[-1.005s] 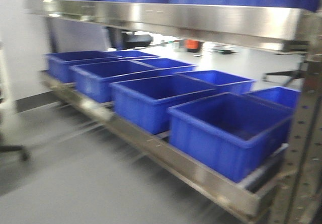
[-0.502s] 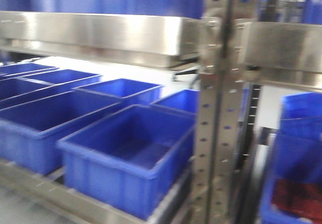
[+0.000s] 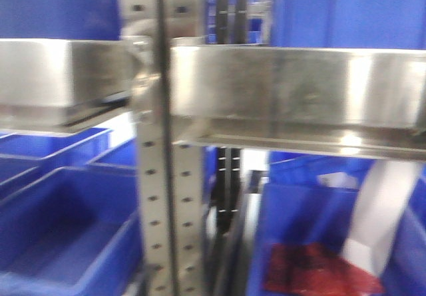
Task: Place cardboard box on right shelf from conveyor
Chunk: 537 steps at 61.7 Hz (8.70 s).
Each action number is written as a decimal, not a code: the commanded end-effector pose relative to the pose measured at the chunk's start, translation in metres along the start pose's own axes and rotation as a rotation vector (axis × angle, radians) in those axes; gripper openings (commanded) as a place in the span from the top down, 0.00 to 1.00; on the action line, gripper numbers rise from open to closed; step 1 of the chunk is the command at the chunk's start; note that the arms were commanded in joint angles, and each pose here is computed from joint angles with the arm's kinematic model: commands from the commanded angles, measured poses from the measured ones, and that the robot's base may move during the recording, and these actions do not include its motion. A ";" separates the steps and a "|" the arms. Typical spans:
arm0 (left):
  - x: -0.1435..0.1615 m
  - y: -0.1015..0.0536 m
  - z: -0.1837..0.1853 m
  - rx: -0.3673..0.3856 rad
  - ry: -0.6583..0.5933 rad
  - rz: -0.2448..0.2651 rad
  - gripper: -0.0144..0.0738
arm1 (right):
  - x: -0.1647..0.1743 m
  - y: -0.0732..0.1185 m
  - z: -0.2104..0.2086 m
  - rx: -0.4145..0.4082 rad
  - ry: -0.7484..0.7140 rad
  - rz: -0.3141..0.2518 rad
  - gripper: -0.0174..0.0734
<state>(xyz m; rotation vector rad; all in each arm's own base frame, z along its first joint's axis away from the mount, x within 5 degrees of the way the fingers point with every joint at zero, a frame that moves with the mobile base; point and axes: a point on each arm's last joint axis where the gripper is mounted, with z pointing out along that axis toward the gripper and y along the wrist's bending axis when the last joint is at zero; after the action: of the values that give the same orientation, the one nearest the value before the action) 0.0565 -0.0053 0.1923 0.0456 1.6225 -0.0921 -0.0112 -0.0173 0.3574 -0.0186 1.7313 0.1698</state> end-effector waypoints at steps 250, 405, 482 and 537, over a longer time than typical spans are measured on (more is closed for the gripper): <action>-0.006 0.000 -0.001 0.003 -0.093 -0.005 0.97 | -0.019 0.068 0.305 -0.353 0.200 -1.406 0.13; -0.006 0.000 -0.001 0.003 -0.093 -0.005 0.97 | 0.027 0.017 0.065 -0.139 -0.117 -0.031 0.73; -0.006 0.000 -0.001 0.003 -0.093 -0.005 0.97 | 0.137 -0.010 0.090 0.176 -0.283 0.007 0.73; -0.006 0.000 -0.001 0.003 -0.093 -0.005 0.97 | 0.138 -0.010 0.090 0.177 -0.273 0.009 0.73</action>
<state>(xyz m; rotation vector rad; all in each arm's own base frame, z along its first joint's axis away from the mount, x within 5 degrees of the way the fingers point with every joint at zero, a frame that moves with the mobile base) 0.0565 -0.0053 0.1923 0.0456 1.6225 -0.0921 0.0568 -0.0044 0.1963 0.1523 1.5767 0.0330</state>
